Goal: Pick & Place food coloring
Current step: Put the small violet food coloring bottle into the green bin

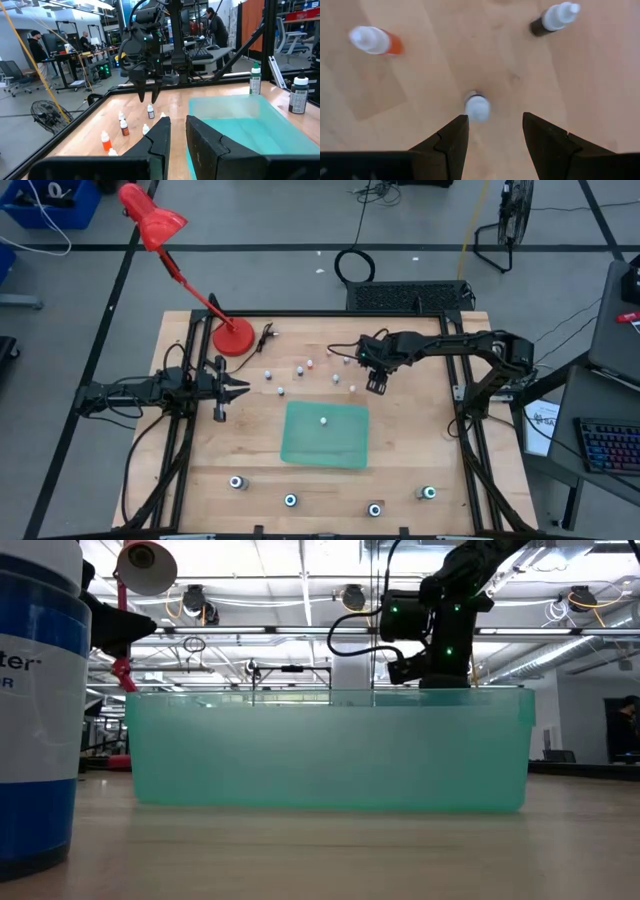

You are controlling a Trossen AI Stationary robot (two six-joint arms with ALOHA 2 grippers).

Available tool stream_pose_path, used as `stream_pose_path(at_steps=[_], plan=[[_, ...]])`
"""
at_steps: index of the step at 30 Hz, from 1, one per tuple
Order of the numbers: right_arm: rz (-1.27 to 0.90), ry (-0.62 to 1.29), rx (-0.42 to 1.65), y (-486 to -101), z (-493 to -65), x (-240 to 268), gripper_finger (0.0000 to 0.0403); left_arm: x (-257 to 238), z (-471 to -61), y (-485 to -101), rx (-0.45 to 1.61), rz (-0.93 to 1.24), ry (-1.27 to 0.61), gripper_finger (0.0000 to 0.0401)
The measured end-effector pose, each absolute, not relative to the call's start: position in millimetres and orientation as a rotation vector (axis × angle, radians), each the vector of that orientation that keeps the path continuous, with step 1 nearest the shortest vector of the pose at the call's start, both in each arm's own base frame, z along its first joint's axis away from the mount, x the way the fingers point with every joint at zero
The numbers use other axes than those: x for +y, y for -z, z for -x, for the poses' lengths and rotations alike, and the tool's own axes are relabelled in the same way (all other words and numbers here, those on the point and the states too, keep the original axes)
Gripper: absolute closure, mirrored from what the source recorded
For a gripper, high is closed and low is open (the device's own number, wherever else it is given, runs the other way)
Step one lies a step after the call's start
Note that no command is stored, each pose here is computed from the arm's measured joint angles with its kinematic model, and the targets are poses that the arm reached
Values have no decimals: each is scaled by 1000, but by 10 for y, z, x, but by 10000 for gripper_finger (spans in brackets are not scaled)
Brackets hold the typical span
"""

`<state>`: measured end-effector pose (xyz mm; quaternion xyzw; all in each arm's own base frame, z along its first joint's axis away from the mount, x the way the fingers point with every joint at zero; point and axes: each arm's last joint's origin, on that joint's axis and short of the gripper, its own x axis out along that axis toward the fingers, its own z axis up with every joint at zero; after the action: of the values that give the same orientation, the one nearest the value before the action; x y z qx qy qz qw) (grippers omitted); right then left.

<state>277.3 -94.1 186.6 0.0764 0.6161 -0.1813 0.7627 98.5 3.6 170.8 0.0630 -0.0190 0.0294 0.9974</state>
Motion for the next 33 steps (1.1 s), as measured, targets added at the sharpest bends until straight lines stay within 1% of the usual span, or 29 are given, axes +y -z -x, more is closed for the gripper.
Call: stream_pose_path(at_steps=[12,24,33], plan=[[-176,379,1308,-1871,-2803,-942,225,36,-985,-1708,-38,-126,-59,334],[-168,364,1364,-1723,-2841,-955,225,36,-985,-1708,-38,-126,-59,334],[-165,357,1363,-1706,-2852,-957,225,36,-985,-1708,-38,-126,-59,334]])
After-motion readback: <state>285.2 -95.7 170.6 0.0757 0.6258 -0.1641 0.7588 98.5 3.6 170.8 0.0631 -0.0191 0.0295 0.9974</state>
